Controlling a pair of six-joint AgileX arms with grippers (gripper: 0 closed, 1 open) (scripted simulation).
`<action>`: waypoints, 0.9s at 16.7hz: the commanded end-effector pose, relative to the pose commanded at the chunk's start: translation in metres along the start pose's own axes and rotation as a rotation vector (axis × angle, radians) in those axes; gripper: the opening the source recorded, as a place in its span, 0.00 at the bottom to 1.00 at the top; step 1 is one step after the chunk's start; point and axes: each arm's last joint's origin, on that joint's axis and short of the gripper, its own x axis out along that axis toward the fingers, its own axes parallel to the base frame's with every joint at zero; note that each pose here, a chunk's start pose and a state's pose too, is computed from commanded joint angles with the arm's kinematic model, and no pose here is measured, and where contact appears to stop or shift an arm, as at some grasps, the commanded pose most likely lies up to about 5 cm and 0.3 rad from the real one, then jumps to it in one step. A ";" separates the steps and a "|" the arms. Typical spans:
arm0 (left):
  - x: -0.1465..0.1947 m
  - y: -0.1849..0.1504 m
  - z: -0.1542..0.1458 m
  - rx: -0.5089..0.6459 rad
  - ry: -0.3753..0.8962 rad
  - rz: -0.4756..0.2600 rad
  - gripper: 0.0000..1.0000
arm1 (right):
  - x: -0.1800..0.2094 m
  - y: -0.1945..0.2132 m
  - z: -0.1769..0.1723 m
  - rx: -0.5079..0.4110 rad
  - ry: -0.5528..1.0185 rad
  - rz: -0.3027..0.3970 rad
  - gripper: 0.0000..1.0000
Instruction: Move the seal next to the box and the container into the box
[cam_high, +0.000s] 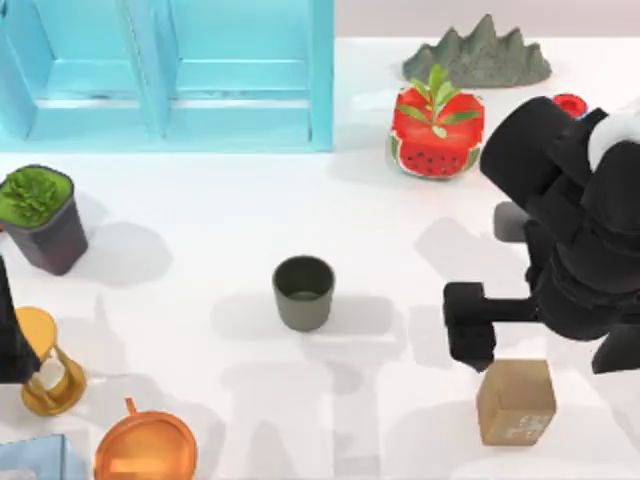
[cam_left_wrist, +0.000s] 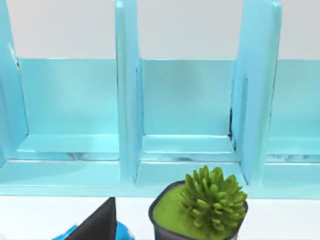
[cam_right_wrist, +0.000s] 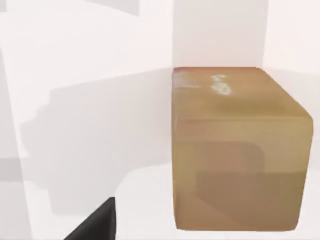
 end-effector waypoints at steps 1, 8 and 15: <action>0.000 0.000 0.000 0.000 0.000 0.000 1.00 | 0.001 0.004 0.001 0.000 0.015 -0.011 1.00; 0.000 0.000 0.000 0.000 0.000 0.000 1.00 | 0.007 0.004 0.001 0.002 0.024 -0.017 1.00; 0.000 0.000 0.000 0.000 0.000 0.000 1.00 | 0.072 0.005 0.001 0.000 0.015 -0.011 1.00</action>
